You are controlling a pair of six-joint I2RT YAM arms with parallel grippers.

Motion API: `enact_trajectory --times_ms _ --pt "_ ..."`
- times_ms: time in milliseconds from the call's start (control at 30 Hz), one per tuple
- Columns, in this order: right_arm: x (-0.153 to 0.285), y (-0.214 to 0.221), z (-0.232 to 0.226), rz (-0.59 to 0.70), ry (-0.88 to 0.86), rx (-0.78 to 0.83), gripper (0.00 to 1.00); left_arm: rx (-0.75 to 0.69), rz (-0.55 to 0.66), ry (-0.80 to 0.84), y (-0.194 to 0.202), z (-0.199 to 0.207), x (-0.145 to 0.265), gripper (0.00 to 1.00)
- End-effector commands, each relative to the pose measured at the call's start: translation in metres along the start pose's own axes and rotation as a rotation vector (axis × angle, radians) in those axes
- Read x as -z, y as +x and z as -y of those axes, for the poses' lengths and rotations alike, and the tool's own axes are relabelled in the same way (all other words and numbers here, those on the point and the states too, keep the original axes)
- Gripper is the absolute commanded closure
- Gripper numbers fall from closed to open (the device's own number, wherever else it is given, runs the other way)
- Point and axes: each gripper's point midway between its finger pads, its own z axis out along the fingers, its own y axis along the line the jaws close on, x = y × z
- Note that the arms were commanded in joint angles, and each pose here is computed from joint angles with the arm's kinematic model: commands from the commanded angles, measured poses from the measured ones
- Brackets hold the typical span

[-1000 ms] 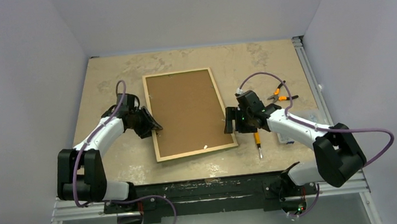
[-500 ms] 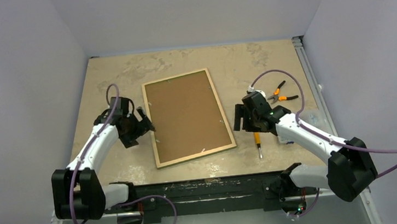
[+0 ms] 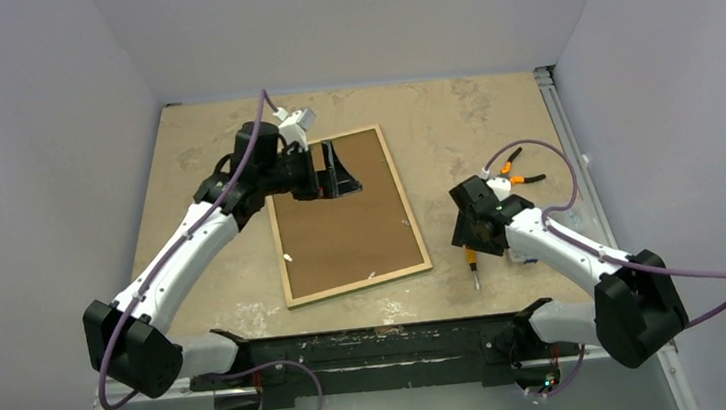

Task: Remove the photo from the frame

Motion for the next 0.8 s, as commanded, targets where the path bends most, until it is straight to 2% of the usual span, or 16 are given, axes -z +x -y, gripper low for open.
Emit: enact_trajectory --times_ms 0,100,233,333,467,600,767 --pt "-0.018 0.017 0.000 -0.055 -0.015 -0.023 0.45 -0.120 -0.039 0.174 -0.003 0.037 -0.011 0.04" --pt "-0.026 0.020 -0.001 -0.064 -0.011 -0.016 0.46 -0.140 -0.076 0.210 0.004 0.041 -0.012 0.04" --pt "-0.035 0.021 -0.004 -0.073 -0.009 0.018 0.53 -0.167 -0.151 0.247 0.024 0.043 -0.016 0.04" --pt "-0.040 0.023 -0.009 -0.095 -0.009 0.020 0.64 -0.178 -0.188 0.255 0.033 0.045 -0.020 0.04" --pt "-0.043 0.028 -0.020 -0.134 -0.047 0.016 0.87 -0.182 -0.202 0.281 0.035 0.050 -0.020 0.04" --pt "-0.034 0.016 -0.031 -0.102 -0.097 0.001 0.99 -0.157 -0.224 0.303 0.039 0.050 -0.026 0.04" --pt "-0.003 -0.009 -0.064 -0.039 -0.285 -0.051 1.00 -0.117 -0.264 0.326 0.048 0.052 -0.035 0.05"
